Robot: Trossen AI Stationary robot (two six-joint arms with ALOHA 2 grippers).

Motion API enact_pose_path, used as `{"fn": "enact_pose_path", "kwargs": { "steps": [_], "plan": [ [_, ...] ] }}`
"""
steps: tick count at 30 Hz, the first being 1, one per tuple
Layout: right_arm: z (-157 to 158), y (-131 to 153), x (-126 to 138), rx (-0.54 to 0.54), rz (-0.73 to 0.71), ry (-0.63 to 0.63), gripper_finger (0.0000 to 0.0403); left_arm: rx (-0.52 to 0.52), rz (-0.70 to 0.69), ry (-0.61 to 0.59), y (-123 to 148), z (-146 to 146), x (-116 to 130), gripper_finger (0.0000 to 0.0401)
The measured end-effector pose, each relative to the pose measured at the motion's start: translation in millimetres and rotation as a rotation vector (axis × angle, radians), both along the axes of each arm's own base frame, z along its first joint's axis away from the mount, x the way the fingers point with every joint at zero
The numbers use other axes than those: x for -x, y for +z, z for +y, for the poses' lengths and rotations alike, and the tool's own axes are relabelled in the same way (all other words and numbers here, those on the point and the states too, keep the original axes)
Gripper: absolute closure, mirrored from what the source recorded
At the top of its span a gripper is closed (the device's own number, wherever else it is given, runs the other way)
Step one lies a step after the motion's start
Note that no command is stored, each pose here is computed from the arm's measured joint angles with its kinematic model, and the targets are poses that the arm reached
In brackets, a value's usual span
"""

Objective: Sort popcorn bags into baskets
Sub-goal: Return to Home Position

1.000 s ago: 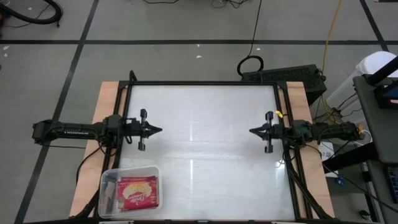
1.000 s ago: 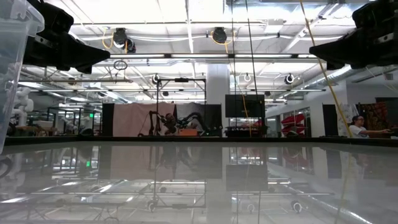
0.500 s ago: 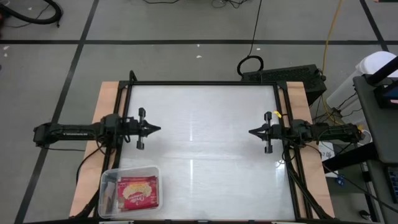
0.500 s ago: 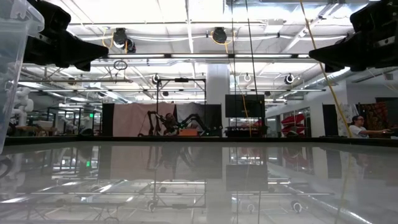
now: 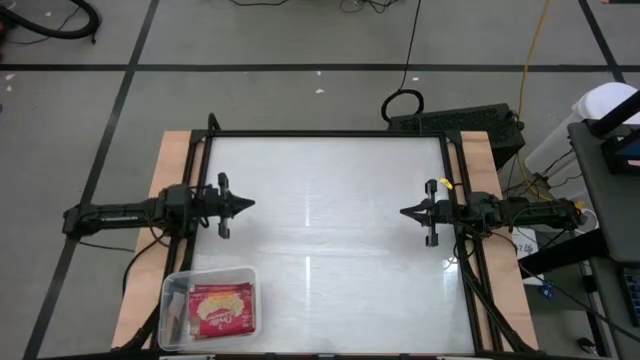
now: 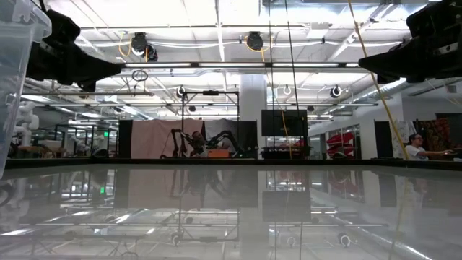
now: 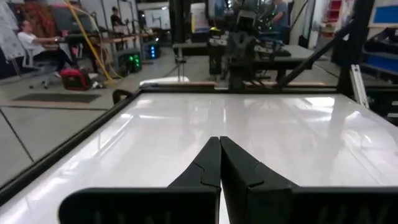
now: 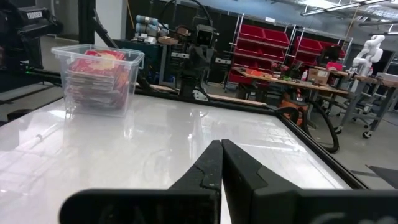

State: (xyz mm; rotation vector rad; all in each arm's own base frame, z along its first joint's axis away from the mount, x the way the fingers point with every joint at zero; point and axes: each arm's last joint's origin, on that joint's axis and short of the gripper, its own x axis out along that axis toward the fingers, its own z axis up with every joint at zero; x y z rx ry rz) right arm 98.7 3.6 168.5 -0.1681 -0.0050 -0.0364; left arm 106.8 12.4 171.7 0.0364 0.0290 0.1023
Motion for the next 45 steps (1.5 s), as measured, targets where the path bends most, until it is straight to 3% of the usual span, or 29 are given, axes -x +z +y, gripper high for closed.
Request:
{"fn": "enact_pose_path", "kwargs": {
  "steps": [6, 17, 45],
  "plan": [
    [0, 0, 0, 0.000, -0.001, 0.000, 0.0403, -0.011, 0.027, 0.026, -9, -3, 2, 0.0400],
    [0, 0, 0, 0.000, -0.001, 0.000, 0.0403, -0.100, -0.088, -0.041, 1, -11, 10, 0.0400],
    [0, 0, 0, 0.000, -0.006, 0.000, 0.0403, -0.065, -0.046, -0.037, -3, -11, 9, 0.0376]
  ]
}}
